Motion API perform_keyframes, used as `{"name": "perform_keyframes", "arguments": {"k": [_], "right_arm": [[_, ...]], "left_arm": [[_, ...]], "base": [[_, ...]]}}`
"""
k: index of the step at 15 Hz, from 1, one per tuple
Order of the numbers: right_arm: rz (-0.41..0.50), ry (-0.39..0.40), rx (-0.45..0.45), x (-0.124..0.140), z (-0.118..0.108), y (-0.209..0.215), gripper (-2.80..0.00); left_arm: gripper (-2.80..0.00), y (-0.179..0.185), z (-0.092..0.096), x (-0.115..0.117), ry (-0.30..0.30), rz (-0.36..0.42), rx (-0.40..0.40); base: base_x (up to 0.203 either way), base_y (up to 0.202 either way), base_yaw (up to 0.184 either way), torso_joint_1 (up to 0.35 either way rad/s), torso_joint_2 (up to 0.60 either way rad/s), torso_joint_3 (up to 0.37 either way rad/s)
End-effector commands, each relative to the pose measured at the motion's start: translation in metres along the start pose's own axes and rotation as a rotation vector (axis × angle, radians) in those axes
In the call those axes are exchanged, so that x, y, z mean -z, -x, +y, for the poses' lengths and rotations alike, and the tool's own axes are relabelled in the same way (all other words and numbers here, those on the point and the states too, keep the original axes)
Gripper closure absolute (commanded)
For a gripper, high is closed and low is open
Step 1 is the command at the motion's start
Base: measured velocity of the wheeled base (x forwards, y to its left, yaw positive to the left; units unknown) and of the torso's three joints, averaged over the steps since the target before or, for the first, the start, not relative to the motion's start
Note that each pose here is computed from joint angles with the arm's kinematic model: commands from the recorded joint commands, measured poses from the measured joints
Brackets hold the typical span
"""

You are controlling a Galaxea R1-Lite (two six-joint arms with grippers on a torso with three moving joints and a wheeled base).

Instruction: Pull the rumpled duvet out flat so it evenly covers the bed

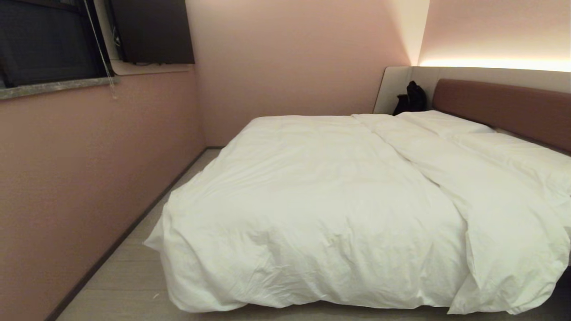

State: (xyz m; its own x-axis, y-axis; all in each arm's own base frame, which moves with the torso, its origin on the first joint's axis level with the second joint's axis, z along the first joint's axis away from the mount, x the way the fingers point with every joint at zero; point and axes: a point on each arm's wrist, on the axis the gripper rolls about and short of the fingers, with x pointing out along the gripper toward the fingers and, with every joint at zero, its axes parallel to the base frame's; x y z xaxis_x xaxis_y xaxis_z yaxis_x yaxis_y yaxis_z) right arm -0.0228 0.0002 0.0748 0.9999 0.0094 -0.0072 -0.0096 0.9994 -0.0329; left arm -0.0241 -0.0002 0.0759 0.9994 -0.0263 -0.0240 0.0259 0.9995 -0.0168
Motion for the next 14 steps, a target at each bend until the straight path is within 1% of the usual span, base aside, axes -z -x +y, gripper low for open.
{"name": "perform_keyframes", "arguments": {"k": [1,14], "right_arm": [[0.001,0.001,0.000,0.0001,0.0000,0.0000,0.00],[0.002,0.001,0.000,0.0001,0.0000,-0.0001,0.00]], "left_arm": [[0.00,0.0000,0.0000,0.0000,0.000,0.001,0.000],[0.00,0.0000,0.0000,-0.0001,0.002,0.000,0.000]], "base": [[0.000,0.196,-0.001,0.003,0.00,-0.001],[0.000,0.196,0.000,0.003,0.00,0.003]]}}
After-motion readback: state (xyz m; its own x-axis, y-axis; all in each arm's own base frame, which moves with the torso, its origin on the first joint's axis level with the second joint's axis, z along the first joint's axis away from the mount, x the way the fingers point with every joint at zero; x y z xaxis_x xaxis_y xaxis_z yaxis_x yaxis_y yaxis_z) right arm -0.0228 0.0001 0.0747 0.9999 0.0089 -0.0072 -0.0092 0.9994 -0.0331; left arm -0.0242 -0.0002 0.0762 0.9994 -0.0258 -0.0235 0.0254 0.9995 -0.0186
